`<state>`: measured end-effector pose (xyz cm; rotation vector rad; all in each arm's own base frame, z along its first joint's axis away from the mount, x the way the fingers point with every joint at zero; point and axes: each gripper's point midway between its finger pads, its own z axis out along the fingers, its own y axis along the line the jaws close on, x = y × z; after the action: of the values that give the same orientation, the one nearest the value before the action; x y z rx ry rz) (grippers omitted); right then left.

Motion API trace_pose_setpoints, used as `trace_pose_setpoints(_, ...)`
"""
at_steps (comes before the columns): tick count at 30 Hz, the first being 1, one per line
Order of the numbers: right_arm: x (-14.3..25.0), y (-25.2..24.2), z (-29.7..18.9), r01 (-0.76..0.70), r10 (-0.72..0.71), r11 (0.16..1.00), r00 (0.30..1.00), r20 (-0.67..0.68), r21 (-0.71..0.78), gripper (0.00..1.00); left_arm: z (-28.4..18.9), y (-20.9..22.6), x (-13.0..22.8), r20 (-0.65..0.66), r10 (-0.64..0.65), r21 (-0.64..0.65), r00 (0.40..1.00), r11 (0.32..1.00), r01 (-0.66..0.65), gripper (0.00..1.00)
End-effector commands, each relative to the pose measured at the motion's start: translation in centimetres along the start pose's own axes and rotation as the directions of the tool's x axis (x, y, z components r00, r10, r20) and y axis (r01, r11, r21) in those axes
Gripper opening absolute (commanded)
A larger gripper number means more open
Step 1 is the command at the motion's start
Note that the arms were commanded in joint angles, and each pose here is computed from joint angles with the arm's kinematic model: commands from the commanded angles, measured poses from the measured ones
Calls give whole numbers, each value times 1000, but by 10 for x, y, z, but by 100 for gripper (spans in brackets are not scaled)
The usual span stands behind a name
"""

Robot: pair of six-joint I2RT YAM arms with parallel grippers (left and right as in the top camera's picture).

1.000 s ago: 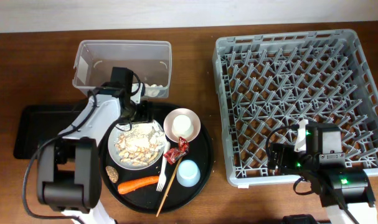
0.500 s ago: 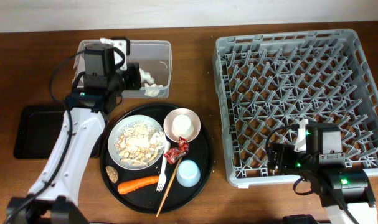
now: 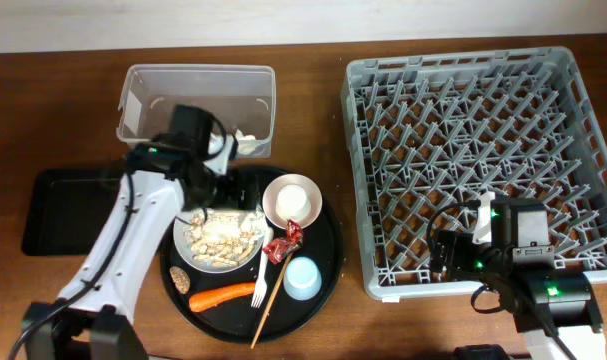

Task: Sort waste into correct bins and load items into the dishwasher rack
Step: 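Carry the tissues to the clear plastic bin and release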

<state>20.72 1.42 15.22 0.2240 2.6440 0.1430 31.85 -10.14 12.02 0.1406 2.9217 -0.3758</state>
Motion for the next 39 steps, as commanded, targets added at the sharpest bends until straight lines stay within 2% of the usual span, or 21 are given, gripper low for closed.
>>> trace_pose_setpoints(1,-6,-2,-5,-11,11,1000,1000,25,12,98,33,-2,37,-108,15,12,994,1000,-14,99)
trace_pose_setpoints(4,-6,-2,-5,-11,11,1000,1000,25,12,98,58,-1,45,-88,28,19,996,999,-26,92)
trace_pose_setpoints(7,-6,-2,-5,-11,11,1000,1000,25,12,98,76,1,48,-54,29,25,998,999,-27,73)
trace_pose_setpoints(9,-6,-2,-5,-11,11,1000,1000,25,12,98,82,2,50,-46,30,26,998,999,-29,53)
trace_pose_setpoints(11,-6,-2,-5,-11,11,1000,1000,25,12,98,82,0,47,-33,38,33,999,999,-37,51)
trace_pose_setpoints(13,-6,-2,-5,-11,11,1000,1000,25,12,98,84,-14,49,-33,86,41,996,996,-85,40)
trace_pose_setpoints(15,-6,-2,-5,-11,11,1000,1000,25,12,98,86,-23,50,-28,117,50,993,992,-115,36)
trace_pose_setpoints(18,-6,-2,-5,-11,11,1000,1000,25,12,98,86,-23,50,-27,116,49,993,992,-115,2)
trace_pose_setpoints(20,-6,-2,-5,-11,11,1000,1000,25,12,98,75,-28,40,-10,116,52,993,992,-115,1)
trace_pose_setpoints(22,-6,-2,-5,-11,11,1000,1000,25,12,98,32,-33,4,81,118,14,990,993,-119,1)
trace_pose_setpoints(24,-6,-2,-5,-11,11,1000,1000,25,12,98,-38,-28,-62,313,132,-113,941,988,-101,1)
trace_pose_setpoints(25,-6,-2,-5,-11,11,1000,1000,25,12,98,-52,-24,-81,379,130,-141,916,987,-82,1)
trace_pose_setpoints(29,-6,-2,-5,-11,11,1000,1000,25,12,98,-64,-19,-143,576,120,-130,809,990,-54,1)
trace_pose_setpoints(31,-6,-2,-5,-11,11,1000,1000,25,12,98,-35,-2,-172,601,104,-135,792,990,-28,1)
trace_pose_setpoints(32,-6,-2,-5,-11,11,1000,1000,25,11,98,-21,9,-179,600,91,-138,795,990,-9,15)
trace_pose_setpoints(33,-6,-2,-5,-11,11,1000,1000,25,11,98,-12,16,-182,594,82,-136,800,991,-1,21)
trace_pose_setpoints(34,-6,-2,-5,-11,11,1000,1000,25,11,98,-8,21,-183,589,76,-136,805,991,6,39)
trace_pose_setpoints(36,-7,-2,-5,-11,11,1000,1000,29,10,98,-9,24,-180,581,71,-139,811,990,13,53)
trace_pose_setpoints(37,-7,-1,-5,-12,11,1000,1000,28,8,98,-13,23,-175,569,69,-140,819,990,14,70)
trace_pose_setpoints(38,-7,1,-5,-11,11,1000,1000,25,-6,98,-21,23,-163,538,64,-145,841,989,17,87)
trace_pose_setpoints(39,-5,8,-5,-10,10,999,1000,17,-43,98,-30,24,-130,447,49,-158,893,987,25,99)
